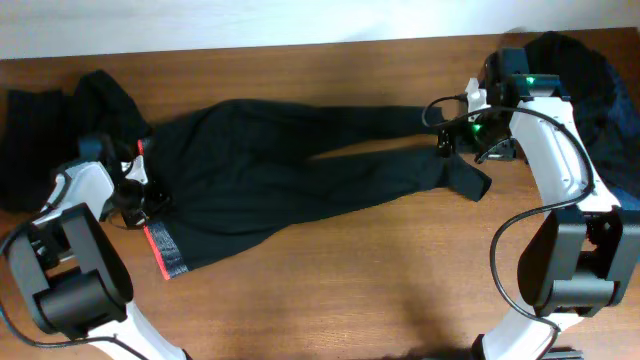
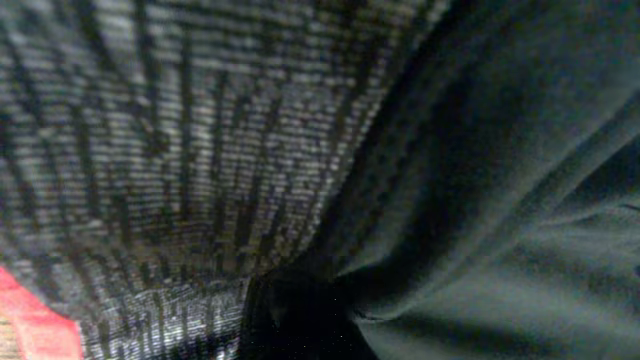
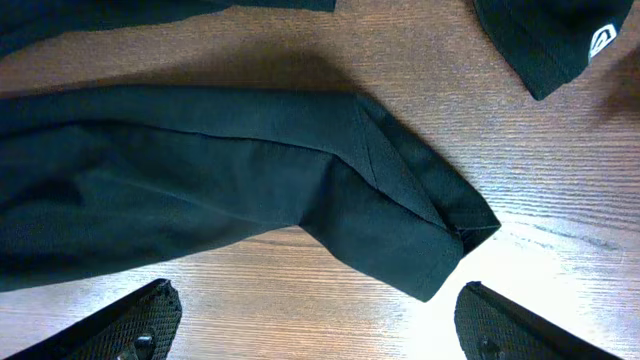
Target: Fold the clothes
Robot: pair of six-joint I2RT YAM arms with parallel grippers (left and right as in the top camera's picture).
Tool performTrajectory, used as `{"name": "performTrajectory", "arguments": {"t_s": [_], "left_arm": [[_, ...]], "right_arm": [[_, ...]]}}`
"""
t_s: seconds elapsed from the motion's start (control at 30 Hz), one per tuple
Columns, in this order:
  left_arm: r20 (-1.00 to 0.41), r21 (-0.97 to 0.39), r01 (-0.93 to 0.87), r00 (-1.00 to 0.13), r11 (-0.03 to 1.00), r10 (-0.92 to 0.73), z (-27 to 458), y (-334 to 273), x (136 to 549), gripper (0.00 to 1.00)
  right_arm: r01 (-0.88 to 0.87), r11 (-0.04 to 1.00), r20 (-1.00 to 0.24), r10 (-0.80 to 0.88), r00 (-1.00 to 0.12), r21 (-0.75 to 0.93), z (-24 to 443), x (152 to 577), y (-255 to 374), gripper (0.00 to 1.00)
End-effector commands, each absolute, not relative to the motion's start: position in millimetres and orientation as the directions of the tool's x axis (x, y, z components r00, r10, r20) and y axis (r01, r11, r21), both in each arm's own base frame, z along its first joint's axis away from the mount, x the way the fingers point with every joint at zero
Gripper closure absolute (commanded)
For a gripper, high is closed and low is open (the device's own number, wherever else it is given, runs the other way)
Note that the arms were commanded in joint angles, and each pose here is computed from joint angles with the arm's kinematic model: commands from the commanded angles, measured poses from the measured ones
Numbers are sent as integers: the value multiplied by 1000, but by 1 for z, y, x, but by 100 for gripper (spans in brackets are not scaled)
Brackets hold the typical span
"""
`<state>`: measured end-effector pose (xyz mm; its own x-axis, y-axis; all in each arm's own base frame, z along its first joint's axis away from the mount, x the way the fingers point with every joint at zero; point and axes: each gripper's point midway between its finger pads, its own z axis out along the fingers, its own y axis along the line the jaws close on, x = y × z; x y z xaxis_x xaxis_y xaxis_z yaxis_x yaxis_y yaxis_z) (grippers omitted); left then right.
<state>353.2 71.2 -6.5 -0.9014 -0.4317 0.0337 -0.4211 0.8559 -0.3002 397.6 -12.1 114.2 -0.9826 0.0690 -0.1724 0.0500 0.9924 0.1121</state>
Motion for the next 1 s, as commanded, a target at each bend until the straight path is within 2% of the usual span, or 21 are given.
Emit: {"name": "performTrajectory", "arguments": {"t_s": [0.0,0.2,0.43,0.97], "left_arm": [[199,-167,-435,-894,885,-402,-45,80,311,99],[161,-187,-361,-929,914,-334,-8,69,343,99],[26,-196,-230,-973,953,-229,38,34,374,99],[-180,-196,-6,-983,981,-42,115,-28,379,99]], "right_arm": [[35,992,-159,54,-986,123,107,397,-9,7],[35,992,-160,54,-986,123,108,397,-9,7],[35,992,-161,54,-986,122,108,397,-9,4],[41,992,-160,61,-985,123,108,397,-9,1]]}}
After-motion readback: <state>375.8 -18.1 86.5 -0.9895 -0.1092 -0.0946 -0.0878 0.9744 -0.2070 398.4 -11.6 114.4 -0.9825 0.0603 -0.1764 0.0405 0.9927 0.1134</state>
